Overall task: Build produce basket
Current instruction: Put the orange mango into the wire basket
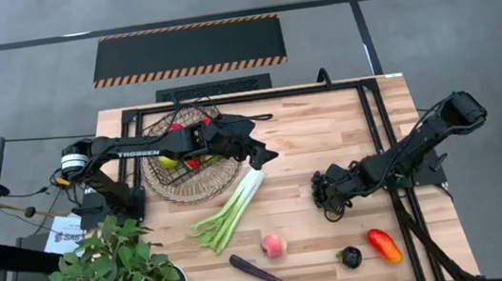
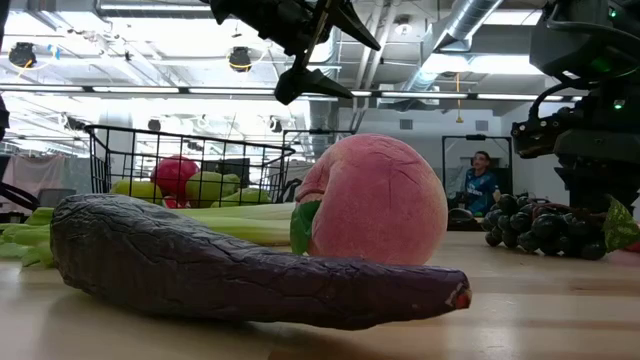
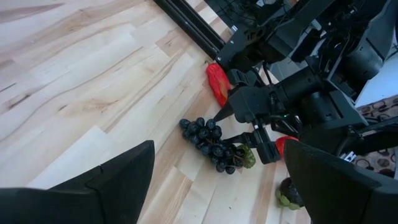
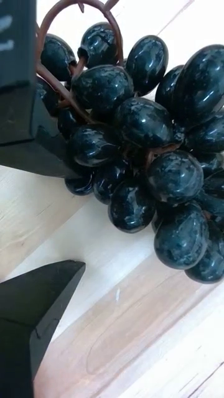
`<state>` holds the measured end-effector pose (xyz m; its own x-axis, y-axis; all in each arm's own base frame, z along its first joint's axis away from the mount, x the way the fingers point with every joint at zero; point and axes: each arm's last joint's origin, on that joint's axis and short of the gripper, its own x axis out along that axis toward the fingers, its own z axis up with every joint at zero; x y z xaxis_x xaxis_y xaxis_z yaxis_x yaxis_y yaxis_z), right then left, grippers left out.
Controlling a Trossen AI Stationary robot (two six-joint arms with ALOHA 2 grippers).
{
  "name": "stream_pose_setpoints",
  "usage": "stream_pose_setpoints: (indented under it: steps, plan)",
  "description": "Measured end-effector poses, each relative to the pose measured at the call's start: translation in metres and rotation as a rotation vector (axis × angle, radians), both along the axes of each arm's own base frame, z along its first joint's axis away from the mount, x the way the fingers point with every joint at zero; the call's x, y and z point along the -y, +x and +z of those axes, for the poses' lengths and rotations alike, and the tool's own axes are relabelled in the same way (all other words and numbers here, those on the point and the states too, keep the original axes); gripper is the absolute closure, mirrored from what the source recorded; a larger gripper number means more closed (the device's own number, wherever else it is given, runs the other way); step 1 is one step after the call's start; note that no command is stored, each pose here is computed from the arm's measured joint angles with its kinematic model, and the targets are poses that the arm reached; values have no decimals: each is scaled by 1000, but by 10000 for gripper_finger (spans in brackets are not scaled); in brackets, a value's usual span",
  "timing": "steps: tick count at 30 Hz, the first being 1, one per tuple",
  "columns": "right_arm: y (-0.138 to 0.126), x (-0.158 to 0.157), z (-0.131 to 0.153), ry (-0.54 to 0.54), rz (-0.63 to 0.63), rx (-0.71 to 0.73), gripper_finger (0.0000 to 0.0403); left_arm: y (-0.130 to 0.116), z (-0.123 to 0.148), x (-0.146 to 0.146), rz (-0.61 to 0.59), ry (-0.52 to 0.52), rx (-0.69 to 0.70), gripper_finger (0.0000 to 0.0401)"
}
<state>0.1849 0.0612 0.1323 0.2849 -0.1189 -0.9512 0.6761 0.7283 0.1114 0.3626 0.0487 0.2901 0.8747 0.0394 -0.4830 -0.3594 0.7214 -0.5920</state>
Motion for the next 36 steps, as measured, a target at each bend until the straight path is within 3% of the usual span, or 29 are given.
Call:
stream_pose_setpoints:
  steps: [27, 36]
  plan:
    - [1, 0, 0, -17, 54, 1, 148, 0, 0, 0, 11, -20, 2, 61]
    - [13, -5, 3, -32, 227, 115, 148, 0, 0, 1, -12, -25, 4, 61]
